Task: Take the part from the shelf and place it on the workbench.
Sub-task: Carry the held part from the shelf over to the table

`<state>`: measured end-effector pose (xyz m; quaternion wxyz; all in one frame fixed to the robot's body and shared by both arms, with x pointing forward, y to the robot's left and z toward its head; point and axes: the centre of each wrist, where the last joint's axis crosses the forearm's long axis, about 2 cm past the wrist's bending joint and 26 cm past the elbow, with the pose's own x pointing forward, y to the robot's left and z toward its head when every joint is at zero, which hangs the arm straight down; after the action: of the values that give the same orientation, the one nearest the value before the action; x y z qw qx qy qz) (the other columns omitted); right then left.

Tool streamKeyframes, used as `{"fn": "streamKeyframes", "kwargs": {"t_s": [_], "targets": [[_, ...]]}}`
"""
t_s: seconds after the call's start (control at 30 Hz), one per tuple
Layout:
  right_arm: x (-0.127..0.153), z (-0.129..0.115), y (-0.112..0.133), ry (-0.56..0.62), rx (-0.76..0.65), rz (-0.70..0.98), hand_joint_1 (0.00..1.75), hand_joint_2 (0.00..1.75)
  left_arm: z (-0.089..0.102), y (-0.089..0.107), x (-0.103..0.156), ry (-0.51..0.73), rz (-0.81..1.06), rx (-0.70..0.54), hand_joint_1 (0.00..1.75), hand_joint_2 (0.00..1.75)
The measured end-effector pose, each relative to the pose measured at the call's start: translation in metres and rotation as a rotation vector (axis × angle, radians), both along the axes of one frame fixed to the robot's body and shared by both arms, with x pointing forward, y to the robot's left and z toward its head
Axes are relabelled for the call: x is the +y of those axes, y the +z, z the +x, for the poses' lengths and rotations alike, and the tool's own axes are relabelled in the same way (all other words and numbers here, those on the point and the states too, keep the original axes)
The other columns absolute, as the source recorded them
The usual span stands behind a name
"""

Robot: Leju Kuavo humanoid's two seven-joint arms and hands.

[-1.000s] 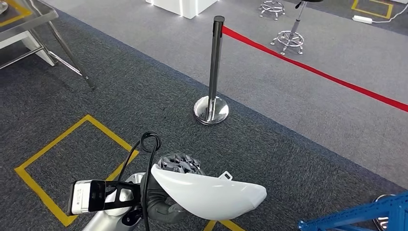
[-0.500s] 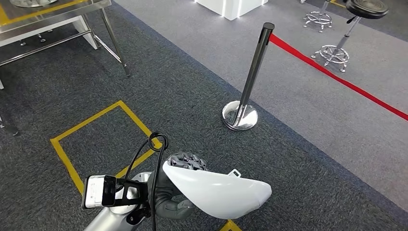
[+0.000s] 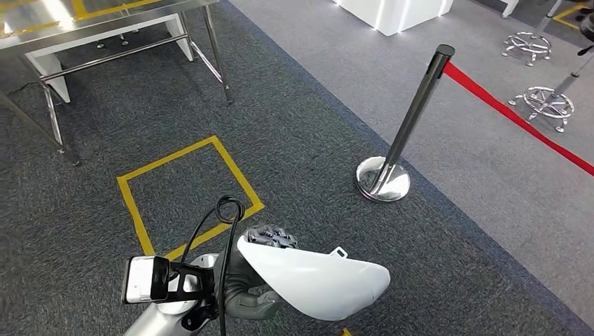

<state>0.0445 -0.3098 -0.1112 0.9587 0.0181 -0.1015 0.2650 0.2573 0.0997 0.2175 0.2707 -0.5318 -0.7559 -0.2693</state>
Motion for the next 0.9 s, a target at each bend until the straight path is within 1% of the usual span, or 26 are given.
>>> {"fn": "streamKeyframes", "kwargs": {"t_s": [0.17,0.37,0.57,0.67,0.9], "targets": [[-0.003,0.006,0.001,-0.005,-0.012,-0.010,0.00,0.00,0.000,0.001,0.000,-0.002,-0.002,-0.002,1.75,1.75],[-0.014,0.001,0.001,-0.043,-0.007,-0.040,0.00,0.00,0.002,0.005,-0.003,-0.017,-0.018,-0.012,1.75,1.75],[-0.024,0.001,0.001,-0.051,-0.023,-0.058,0.00,0.00,0.003,0.012,-0.009,-0.041,-0.046,-0.022,1.75,1.75],[-0.025,0.004,0.002,-0.051,-0.034,-0.060,0.00,0.00,0.003,0.013,-0.010,-0.044,-0.051,-0.023,1.75,1.75],[-0.025,0.001,0.001,-0.051,-0.032,-0.064,0.00,0.00,0.004,0.012,-0.010,-0.045,-0.049,-0.021,1.75,1.75]]}}
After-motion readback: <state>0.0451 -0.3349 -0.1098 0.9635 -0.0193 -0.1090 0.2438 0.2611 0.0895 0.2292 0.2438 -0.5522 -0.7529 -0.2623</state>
